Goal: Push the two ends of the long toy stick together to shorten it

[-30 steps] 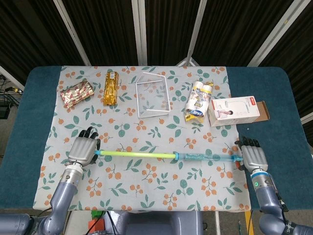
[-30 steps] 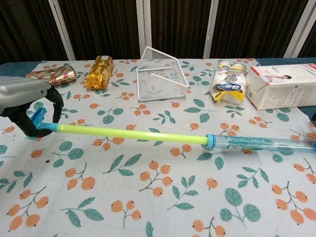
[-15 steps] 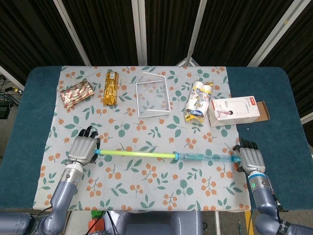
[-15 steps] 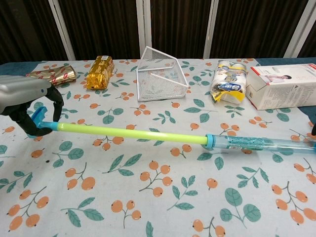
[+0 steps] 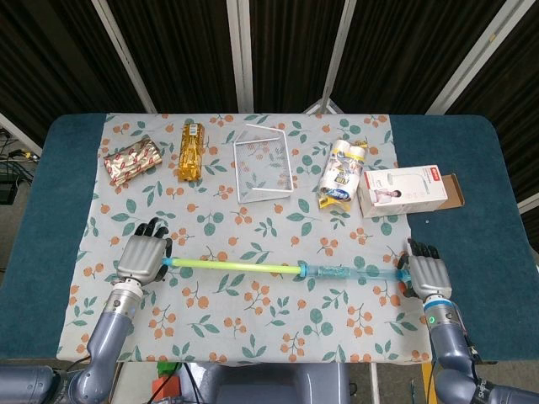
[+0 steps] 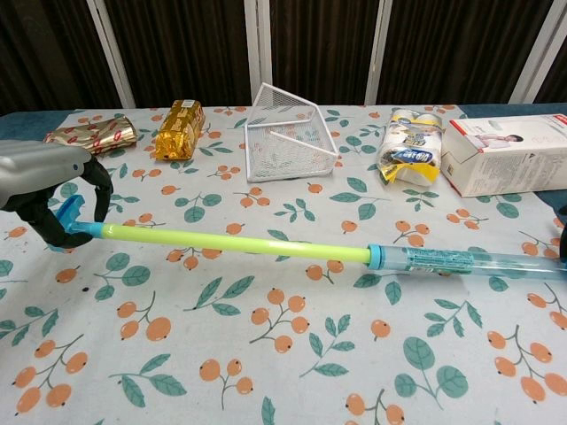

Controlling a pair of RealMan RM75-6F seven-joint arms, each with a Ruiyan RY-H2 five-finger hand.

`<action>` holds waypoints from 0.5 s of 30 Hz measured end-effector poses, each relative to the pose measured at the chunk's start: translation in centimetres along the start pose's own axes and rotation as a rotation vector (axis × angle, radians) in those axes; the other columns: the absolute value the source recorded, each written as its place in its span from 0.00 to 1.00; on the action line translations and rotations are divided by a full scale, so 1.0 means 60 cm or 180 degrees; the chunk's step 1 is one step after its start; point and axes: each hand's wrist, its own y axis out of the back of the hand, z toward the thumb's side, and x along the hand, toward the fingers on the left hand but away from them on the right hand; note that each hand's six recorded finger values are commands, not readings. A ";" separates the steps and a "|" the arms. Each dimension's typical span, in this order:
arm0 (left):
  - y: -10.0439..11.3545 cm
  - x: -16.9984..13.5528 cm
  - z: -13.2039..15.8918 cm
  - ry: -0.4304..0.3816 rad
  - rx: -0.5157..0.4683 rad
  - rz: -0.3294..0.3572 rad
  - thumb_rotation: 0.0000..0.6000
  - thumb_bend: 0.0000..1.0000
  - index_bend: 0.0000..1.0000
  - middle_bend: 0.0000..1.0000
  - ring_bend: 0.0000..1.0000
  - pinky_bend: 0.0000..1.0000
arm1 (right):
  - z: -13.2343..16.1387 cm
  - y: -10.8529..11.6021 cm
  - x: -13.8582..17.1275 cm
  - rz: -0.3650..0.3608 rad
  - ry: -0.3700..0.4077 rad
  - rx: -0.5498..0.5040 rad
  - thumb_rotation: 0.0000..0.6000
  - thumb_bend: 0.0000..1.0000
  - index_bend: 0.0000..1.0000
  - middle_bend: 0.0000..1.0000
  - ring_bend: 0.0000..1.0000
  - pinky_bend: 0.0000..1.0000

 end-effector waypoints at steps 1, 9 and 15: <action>0.001 0.000 0.000 -0.0002 -0.0002 0.0001 1.00 0.49 0.58 0.20 0.02 0.13 | 0.001 0.000 0.000 -0.0001 0.0003 -0.0004 1.00 0.40 0.44 0.02 0.00 0.00; -0.001 -0.001 0.003 -0.0022 -0.0010 -0.0009 1.00 0.49 0.58 0.20 0.02 0.13 | 0.008 -0.001 -0.001 -0.0008 0.0022 -0.0009 1.00 0.40 0.56 0.05 0.00 0.00; 0.000 -0.002 0.005 -0.0041 -0.0022 0.0002 1.00 0.49 0.58 0.20 0.02 0.13 | 0.014 0.003 -0.001 -0.0042 0.0040 -0.0046 1.00 0.40 0.61 0.06 0.00 0.00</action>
